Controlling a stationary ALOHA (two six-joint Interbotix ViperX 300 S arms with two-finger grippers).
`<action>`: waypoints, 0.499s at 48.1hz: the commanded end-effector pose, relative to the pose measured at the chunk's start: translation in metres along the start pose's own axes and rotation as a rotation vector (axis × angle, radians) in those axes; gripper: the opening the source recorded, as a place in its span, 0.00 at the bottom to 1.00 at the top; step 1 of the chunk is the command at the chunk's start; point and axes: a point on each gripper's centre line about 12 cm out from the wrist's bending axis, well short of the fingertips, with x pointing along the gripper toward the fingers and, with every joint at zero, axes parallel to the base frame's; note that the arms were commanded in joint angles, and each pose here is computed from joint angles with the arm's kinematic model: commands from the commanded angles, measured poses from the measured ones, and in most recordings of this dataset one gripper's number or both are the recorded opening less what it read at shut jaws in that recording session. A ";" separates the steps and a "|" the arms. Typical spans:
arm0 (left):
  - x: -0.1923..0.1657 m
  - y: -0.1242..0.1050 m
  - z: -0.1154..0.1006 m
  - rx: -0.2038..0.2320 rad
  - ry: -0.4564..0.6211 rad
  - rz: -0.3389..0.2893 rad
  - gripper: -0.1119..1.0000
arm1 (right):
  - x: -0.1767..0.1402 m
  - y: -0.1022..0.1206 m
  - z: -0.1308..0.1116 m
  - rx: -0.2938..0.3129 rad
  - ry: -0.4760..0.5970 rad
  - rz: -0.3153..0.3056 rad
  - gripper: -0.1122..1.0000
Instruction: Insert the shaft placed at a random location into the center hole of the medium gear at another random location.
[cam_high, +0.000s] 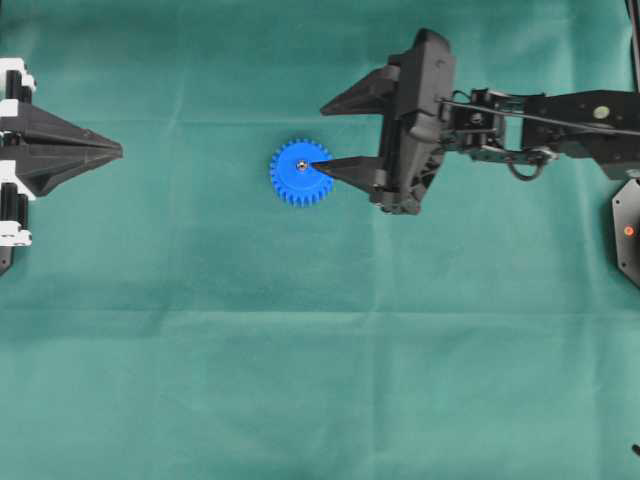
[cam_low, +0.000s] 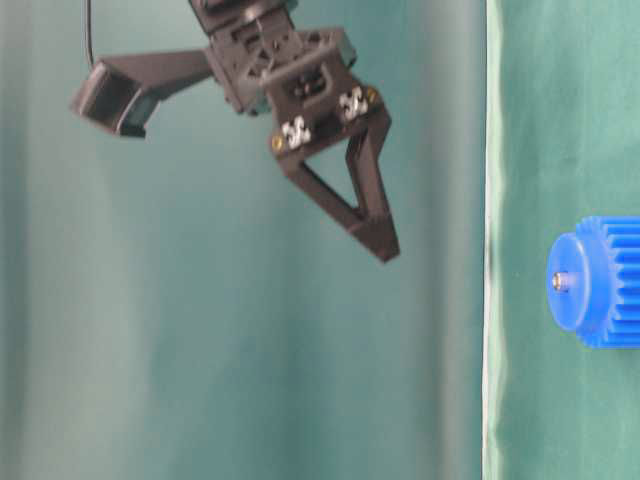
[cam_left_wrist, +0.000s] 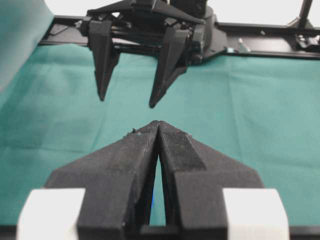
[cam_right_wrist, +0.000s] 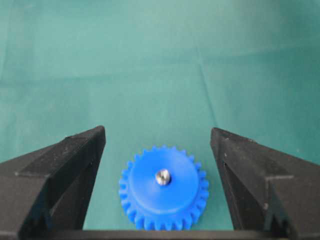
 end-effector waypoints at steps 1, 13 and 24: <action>0.002 0.001 0.004 0.001 -0.009 0.003 0.10 | -0.012 0.001 0.012 0.004 -0.041 0.004 0.89; 0.002 0.001 0.004 0.001 -0.011 0.003 0.10 | -0.032 0.001 0.000 0.007 -0.032 0.003 0.89; 0.002 0.001 0.004 0.001 -0.009 0.003 0.10 | -0.054 0.001 -0.010 0.010 -0.037 0.003 0.89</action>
